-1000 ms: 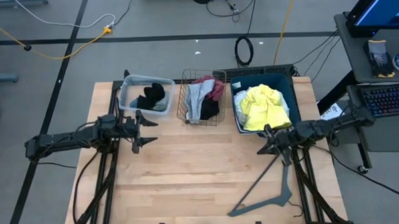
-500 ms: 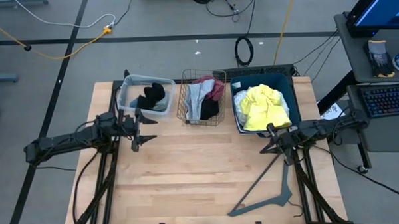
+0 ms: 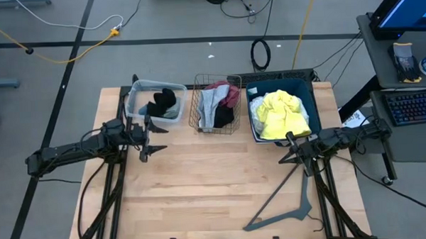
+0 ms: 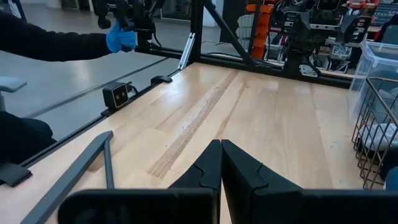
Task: Pick & Place Cloths
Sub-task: Return to Home Position
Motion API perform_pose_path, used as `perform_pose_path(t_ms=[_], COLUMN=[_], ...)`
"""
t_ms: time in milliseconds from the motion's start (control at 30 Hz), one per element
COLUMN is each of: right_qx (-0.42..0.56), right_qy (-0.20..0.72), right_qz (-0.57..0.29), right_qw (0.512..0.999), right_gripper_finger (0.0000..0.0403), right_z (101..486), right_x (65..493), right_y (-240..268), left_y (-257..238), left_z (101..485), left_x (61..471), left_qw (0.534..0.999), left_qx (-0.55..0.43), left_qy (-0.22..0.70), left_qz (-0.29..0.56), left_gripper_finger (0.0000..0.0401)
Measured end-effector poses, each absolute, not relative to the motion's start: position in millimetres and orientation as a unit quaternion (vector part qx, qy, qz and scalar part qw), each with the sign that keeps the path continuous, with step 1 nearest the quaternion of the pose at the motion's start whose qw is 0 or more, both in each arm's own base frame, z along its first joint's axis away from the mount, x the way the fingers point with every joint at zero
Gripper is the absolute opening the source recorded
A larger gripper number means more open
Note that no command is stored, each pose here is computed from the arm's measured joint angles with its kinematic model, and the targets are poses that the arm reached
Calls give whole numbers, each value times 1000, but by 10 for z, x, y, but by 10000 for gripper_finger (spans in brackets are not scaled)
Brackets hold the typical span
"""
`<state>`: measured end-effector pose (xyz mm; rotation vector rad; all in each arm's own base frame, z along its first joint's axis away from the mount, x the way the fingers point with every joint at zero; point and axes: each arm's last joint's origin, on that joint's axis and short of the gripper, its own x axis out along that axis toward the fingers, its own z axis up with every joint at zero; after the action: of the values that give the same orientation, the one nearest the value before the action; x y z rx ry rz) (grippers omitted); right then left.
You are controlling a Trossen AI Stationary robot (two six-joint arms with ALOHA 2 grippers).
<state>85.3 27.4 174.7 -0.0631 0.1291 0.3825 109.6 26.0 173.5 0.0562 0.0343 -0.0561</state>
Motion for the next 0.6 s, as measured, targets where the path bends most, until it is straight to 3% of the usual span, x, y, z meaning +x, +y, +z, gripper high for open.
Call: perform_pose_path(t_ms=[367, 600], right_qx=[26, -11], right_qy=[75, 68], right_qz=[186, 188], right_qw=[979, 980], right_gripper_finger=[0, 0], right_z=[1748, 1748], right_x=[855, 855], right_y=[275, 274], left_y=[295, 297], left_z=[1713, 1674], left_x=[1095, 1093], left_qw=[999, 997], left_qx=[8, -47], left_qy=[30, 47], left_qz=[34, 47], left_gripper_finger=[296, 296])
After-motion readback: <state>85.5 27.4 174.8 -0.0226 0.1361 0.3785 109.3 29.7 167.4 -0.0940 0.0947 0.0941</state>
